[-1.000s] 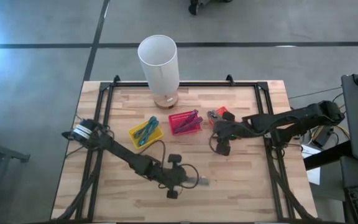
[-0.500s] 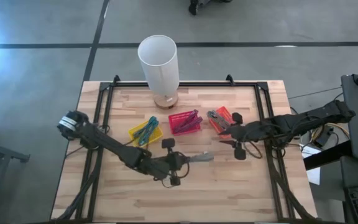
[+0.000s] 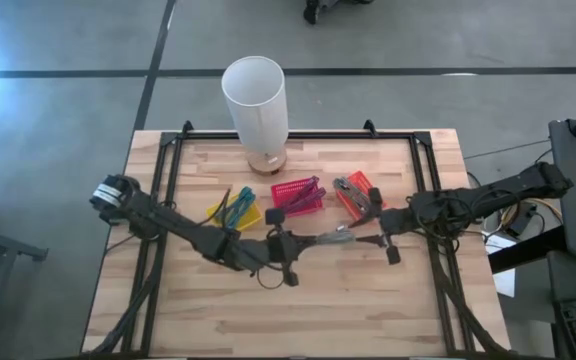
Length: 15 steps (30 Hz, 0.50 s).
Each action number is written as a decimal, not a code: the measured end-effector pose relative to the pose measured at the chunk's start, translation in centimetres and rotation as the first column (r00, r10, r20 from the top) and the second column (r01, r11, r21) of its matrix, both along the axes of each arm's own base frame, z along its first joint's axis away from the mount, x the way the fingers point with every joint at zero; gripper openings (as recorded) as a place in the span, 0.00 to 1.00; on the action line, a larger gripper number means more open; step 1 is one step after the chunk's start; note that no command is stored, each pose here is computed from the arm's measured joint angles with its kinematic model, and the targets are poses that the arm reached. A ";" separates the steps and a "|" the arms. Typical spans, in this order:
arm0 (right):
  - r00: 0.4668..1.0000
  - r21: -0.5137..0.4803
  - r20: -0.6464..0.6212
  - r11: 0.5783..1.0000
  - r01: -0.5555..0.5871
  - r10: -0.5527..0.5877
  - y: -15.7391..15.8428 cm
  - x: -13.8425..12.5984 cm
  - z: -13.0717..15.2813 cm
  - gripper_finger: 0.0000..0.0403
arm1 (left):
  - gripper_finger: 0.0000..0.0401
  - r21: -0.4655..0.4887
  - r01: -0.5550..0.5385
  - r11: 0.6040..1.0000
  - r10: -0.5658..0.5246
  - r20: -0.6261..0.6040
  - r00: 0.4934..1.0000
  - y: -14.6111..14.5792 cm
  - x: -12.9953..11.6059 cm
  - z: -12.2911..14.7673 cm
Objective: Pick & Place USB Port
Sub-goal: Put the black and white charger cable into the orange bin
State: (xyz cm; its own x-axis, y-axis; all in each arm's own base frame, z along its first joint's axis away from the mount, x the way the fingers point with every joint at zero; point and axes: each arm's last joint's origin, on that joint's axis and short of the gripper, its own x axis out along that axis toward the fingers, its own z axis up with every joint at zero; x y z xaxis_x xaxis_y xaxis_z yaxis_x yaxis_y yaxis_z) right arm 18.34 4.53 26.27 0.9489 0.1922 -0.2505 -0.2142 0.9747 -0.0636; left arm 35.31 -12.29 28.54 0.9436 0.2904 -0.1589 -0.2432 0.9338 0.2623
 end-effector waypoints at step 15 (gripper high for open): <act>1.000 0.061 0.009 0.998 0.014 -0.015 0.3 1.0 -0.3 0.35 | 0.03 0.010 0.006 1.000 -0.006 -0.004 1.000 0.7 0.3 0.0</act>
